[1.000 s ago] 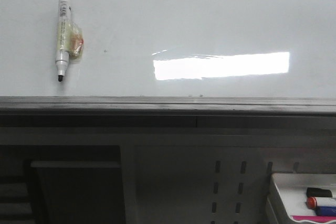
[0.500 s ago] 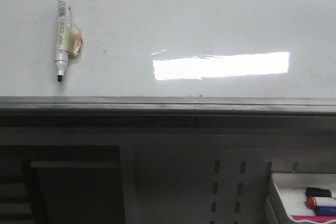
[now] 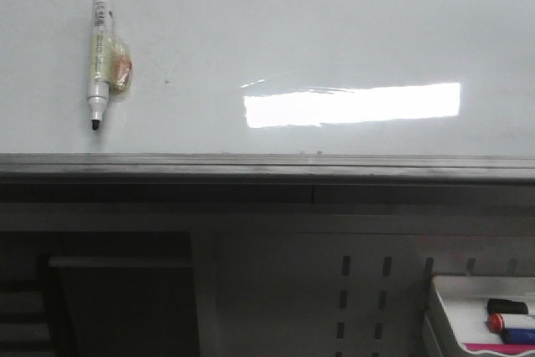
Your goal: Write number 4 on whiteboard
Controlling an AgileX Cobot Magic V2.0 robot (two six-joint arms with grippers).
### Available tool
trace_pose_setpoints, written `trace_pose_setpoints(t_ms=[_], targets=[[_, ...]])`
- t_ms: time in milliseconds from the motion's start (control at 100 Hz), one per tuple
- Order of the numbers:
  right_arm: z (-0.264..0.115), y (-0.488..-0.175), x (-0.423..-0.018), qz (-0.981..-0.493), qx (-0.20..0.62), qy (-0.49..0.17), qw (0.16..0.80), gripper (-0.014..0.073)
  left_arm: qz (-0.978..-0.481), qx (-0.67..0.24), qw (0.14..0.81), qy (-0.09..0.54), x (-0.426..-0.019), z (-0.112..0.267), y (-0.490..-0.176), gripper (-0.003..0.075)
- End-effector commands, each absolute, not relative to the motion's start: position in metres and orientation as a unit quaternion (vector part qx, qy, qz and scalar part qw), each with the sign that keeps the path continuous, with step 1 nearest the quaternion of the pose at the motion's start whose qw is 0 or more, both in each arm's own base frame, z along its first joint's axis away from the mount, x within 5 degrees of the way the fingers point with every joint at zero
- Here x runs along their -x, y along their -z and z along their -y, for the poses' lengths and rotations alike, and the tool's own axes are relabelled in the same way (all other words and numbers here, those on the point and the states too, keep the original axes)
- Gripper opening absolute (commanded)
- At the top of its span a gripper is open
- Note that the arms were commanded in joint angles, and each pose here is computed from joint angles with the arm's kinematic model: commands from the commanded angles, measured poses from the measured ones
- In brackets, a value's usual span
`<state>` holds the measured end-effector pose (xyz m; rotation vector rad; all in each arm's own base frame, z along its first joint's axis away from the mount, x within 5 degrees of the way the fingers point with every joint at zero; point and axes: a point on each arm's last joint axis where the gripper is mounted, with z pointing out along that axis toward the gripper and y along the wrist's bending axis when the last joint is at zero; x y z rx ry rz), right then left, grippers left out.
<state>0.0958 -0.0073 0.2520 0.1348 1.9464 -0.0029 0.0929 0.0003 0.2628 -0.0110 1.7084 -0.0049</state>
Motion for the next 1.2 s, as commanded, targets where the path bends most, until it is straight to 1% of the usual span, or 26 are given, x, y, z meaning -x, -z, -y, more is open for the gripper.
trace_pose_setpoints(t_ms=[0, 70, 140, 320, 450, 640, 880, 920, 1020, 1080, 1140, 1190], targets=[[0.009, -0.269, -0.100, -0.800, -0.060, 0.006, 0.597, -0.0064, -0.694, 0.028, 0.719, 0.037, -0.102, 0.001, -0.282, 0.0482], [0.009, -0.268, -0.100, -0.806, -0.059, 0.005, 0.589, -0.0064, -0.697, 0.015, 0.715, 0.039, -0.109, 0.004, -0.280, 0.0470], [0.008, -0.265, -0.099, -0.816, -0.059, 0.003, 0.576, -0.0064, -0.709, -0.002, 0.703, 0.056, -0.119, 0.010, -0.278, 0.0456], [0.008, -0.264, -0.099, -0.817, -0.059, 0.003, 0.574, -0.0064, -0.720, -0.085, 0.675, 0.132, -0.146, 0.047, -0.273, 0.0455], [0.008, -0.264, -0.099, -0.817, -0.059, 0.003, 0.574, -0.0064, -0.730, -0.098, 0.650, 0.187, -0.164, 0.075, -0.267, 0.0452], [0.008, -0.264, -0.099, -0.817, -0.059, 0.003, 0.574, -0.0064, -0.750, -0.114, 0.617, 0.207, -0.194, 0.108, -0.250, 0.0452], [0.008, -0.265, -0.099, -0.816, -0.059, 0.003, 0.574, -0.0064, -0.767, -0.115, 0.593, 0.214, -0.216, 0.130, -0.241, 0.0452], [0.008, -0.265, -0.099, -0.816, -0.059, 0.003, 0.575, -0.0064, -0.774, -0.110, 0.585, 0.215, -0.217, 0.133, -0.239, 0.0451], [0.008, -0.265, -0.099, -0.816, -0.059, 0.003, 0.575, -0.0064, -0.791, -0.058, 0.568, 0.222, -0.221, 0.131, -0.234, 0.0447], [0.008, -0.265, -0.099, -0.816, -0.059, 0.003, 0.575, -0.0064, -0.795, -0.042, 0.563, 0.223, -0.222, 0.130, -0.232, 0.0433], [0.008, -0.265, -0.099, -0.815, -0.059, 0.003, 0.576, -0.0064, -0.796, -0.038, 0.561, 0.223, -0.222, 0.130, -0.232, 0.0400], [0.008, -0.265, -0.099, -0.815, -0.059, 0.003, 0.576, -0.0064, -0.797, -0.039, 0.560, 0.223, -0.222, 0.130, -0.232, 0.0323]])
